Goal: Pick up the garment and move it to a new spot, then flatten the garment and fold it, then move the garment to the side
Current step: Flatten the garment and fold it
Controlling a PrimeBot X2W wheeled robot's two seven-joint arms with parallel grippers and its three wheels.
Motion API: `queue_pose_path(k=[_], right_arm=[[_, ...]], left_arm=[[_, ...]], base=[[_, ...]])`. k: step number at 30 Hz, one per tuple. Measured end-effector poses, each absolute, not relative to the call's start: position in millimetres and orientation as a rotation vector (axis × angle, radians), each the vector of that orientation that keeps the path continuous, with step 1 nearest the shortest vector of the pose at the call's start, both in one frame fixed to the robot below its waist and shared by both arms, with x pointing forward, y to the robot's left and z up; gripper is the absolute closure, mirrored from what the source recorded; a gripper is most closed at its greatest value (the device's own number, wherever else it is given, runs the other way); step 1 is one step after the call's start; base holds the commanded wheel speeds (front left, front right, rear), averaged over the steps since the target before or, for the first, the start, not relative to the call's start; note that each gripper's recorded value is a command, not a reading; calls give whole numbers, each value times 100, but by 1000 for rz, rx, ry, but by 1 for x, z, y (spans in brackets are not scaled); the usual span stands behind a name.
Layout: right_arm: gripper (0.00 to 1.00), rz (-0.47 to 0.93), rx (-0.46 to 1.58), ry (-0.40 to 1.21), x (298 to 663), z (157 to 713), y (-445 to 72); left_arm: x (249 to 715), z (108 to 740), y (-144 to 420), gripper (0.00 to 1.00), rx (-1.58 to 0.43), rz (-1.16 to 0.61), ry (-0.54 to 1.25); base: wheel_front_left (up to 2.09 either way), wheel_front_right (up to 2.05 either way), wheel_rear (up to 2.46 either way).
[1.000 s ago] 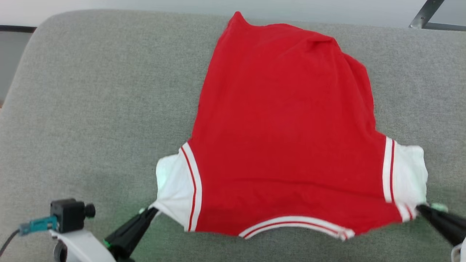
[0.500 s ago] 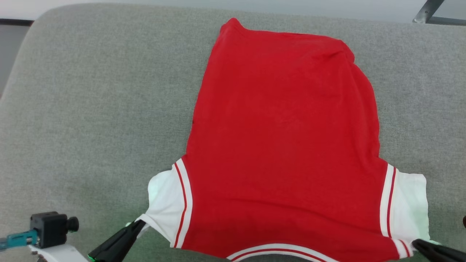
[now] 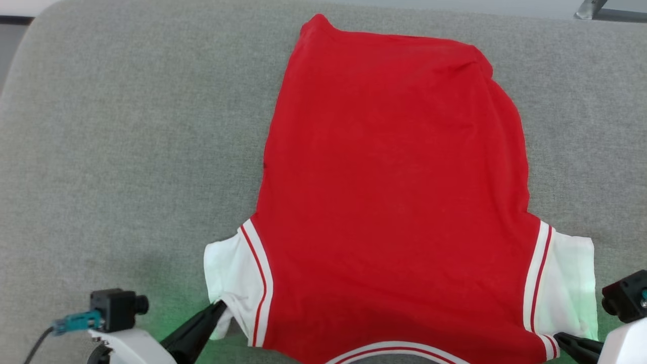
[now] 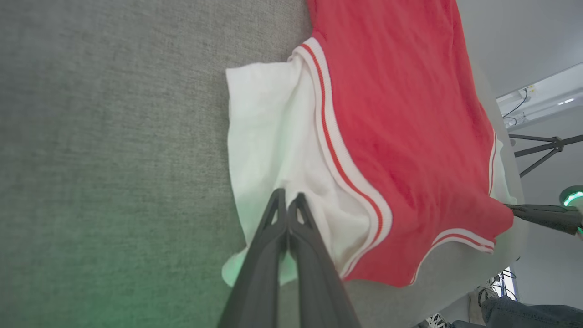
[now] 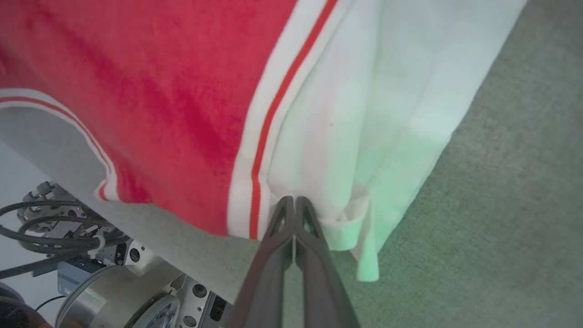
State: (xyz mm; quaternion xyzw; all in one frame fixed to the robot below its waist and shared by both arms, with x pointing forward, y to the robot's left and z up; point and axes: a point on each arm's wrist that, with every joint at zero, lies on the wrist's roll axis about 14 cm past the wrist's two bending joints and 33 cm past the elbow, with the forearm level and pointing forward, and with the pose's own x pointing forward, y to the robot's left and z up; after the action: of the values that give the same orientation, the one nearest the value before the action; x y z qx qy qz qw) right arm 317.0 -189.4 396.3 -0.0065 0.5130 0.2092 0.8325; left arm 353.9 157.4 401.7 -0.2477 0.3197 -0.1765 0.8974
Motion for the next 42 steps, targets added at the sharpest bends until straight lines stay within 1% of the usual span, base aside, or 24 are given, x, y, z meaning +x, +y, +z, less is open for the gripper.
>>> queue_pose_path(k=[4,8,9,10,12,14,18,19,21,22,23,26,32,37,42], right_arm=[[100,442,-24,1102,318,387,-191],[100,443,-26,1094,319,384,-190],[91,442,-28,1085,321,384,-190],[89,442,-29,1082,322,384,-190],[91,442,-34,1078,321,385,-191],[100,445,-39,1080,320,385,-191],[100,445,-58,1080,319,384,-192],[87,445,-55,1073,319,385,-192],[47,443,-49,1050,321,388,-191],[20,441,-47,1029,325,393,-191],[0,441,-39,999,330,400,-190],[0,434,-39,903,349,427,-193],[0,400,-173,763,393,486,-216],[0,375,-184,621,453,526,-219],[0,344,-164,568,524,530,-210]], left_arm=[[351,390,155,100,-510,-369,697],[353,387,151,100,-515,-377,694],[353,387,150,100,-514,-377,696],[353,387,150,100,-514,-378,695],[354,388,149,100,-514,-384,690],[355,389,149,100,-513,-386,687],[354,389,146,100,-518,-393,683],[354,389,145,100,-519,-395,682],[354,390,143,100,-524,-403,679],[353,391,142,100,-524,-405,678],[353,391,142,100,-523,-406,677],[352,393,141,100,-523,-411,674],[352,397,139,100,-517,-425,666],[358,401,135,100,-510,-442,649],[366,400,134,100,-510,-444,640]], base=[[0,0,0],[0,0,0],[0,0,0],[0,0,0],[0,0,0],[0,0,0],[0,0,0],[0,0,0],[0,0,0],[0,0,0],[0,0,0],[0,0,0],[0,0,0],[0,0,0],[0,0,0]])
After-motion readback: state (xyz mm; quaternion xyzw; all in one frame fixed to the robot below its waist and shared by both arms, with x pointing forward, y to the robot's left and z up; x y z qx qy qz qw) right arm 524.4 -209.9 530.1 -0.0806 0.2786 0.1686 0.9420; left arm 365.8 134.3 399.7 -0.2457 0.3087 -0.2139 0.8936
